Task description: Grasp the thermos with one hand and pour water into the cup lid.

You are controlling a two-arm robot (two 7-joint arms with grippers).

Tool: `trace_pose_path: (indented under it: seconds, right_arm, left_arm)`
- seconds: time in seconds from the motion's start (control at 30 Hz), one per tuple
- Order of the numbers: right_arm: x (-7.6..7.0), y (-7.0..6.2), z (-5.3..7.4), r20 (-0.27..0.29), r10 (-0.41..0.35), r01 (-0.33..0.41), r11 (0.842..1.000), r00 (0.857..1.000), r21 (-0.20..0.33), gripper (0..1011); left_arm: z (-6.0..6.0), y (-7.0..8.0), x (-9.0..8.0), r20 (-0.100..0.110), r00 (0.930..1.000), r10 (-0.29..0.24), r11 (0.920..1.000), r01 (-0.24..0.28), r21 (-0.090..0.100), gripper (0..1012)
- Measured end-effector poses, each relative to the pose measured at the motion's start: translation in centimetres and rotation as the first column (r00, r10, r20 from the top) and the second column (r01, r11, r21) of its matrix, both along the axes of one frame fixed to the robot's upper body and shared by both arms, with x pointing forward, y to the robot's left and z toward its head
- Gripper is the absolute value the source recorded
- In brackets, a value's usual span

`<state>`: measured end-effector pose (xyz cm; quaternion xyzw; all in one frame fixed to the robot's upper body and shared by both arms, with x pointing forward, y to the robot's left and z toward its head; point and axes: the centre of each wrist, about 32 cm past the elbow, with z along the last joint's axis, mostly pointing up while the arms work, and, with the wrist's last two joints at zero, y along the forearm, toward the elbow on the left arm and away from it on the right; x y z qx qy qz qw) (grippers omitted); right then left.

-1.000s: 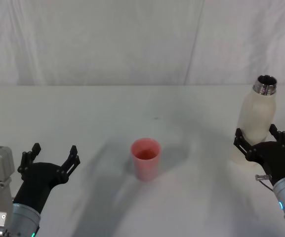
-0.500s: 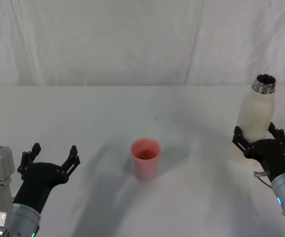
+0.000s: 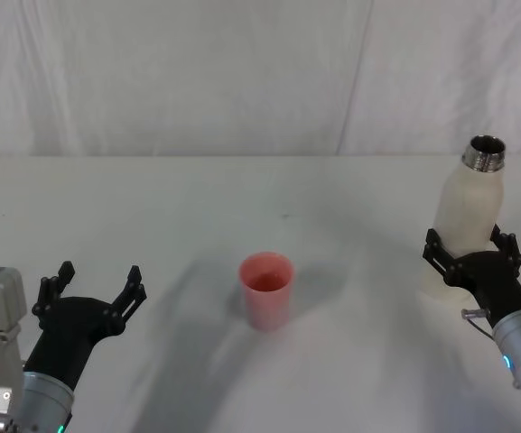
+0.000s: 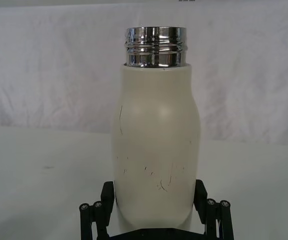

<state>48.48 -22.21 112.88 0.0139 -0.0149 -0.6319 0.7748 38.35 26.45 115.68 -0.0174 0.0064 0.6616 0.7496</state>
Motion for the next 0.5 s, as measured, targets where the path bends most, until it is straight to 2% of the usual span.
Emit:
trace_pose_path:
  seconds: [0.5]
  right_arm:
    - [0.55,0.01,0.02,0.000,0.003,-0.003,1.000,1.000,0.000,1003]
  left_arm:
    - [0.00,0.00,0.00,0.000,1.0000,0.000,1.0000,0.000,0.000,1001]
